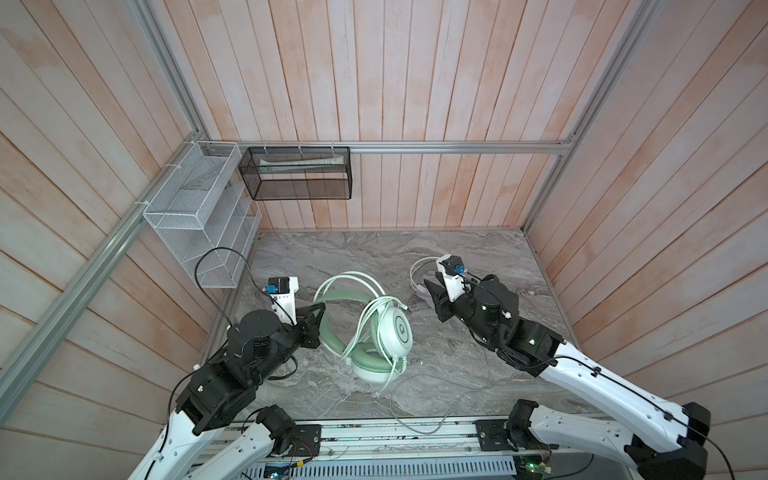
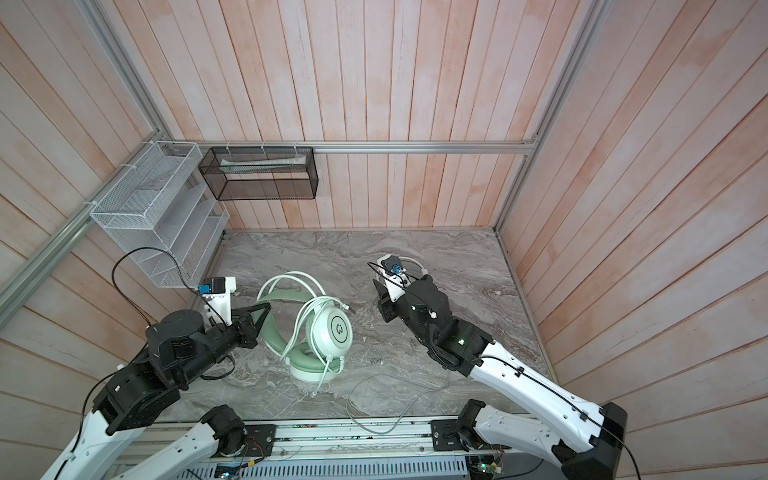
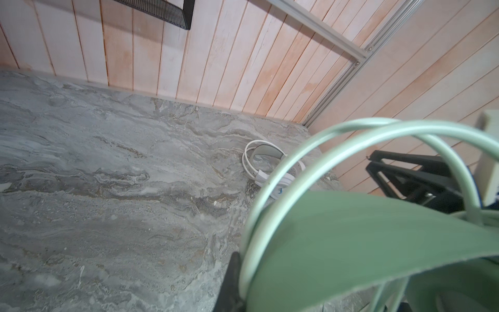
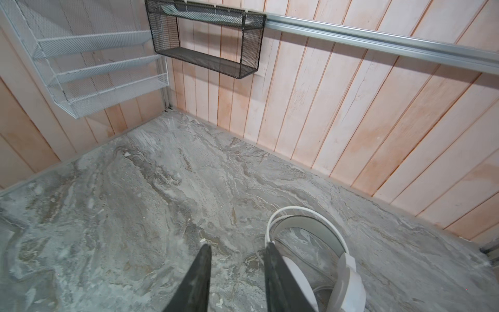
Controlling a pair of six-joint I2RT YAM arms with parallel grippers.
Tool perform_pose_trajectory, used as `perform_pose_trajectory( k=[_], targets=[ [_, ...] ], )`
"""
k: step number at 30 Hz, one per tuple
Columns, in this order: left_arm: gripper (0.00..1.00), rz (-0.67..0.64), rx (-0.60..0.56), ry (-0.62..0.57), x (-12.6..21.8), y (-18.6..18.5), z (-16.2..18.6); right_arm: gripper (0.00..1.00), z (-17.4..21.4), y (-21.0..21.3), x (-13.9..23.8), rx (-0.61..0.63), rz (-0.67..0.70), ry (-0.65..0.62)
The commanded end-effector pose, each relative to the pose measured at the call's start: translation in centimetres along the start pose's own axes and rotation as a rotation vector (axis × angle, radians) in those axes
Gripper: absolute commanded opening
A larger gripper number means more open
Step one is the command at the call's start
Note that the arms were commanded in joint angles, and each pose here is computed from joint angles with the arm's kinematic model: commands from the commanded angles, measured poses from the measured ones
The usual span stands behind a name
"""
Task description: Wrap the headphones
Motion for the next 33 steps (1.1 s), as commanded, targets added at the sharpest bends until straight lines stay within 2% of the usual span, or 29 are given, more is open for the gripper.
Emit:
perform_pose_trajectory(
  k=[1, 4, 9, 22, 28, 33],
  targets=[
    [0.00, 0.043, 0.057, -0.006, 0.1, -1.0, -0.5, 0.45, -1.7, 0.1, 2.1, -0.064, -0.057, -0.088],
    [0.00, -0.007, 0.061, 0.016, -0.9, -0.1, 0.2, 0.48, -1.7, -0.5, 3.2, -0.083, -0.040, -0.106],
    [0.00, -0.077, 0.091, -0.017, -2.4, 2.0, 0.7, 0.52, 0.2, -0.8, 3.9, -0.095, -0.009, -0.095],
    [0.00, -0.126, 0.332, -0.097, -8.8, 8.2, 1.4, 0.62, 3.3, -1.5, 5.2, -0.107, 0.046, -0.068],
    [0.00, -0.128, 0.359, -0.145, -11.4, 10.4, 2.6, 0.64, 4.6, -1.8, 5.7, -0.108, 0.069, -0.050],
    [0.00, -0.190, 0.377, -0.157, -13.5, 12.5, 3.6, 0.64, 4.7, -1.7, 5.4, -0.103, 0.063, -0.042]
  ],
)
Point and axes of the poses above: each gripper's point midway between its finger pads, its own x axis back along the fingers, its own y axis along the line the jaws close on, z = x × y, the point moved 2 cm from there along x, back along the fingers, and after that the axes turned 12 degrees about x, right-handed, at the moved point
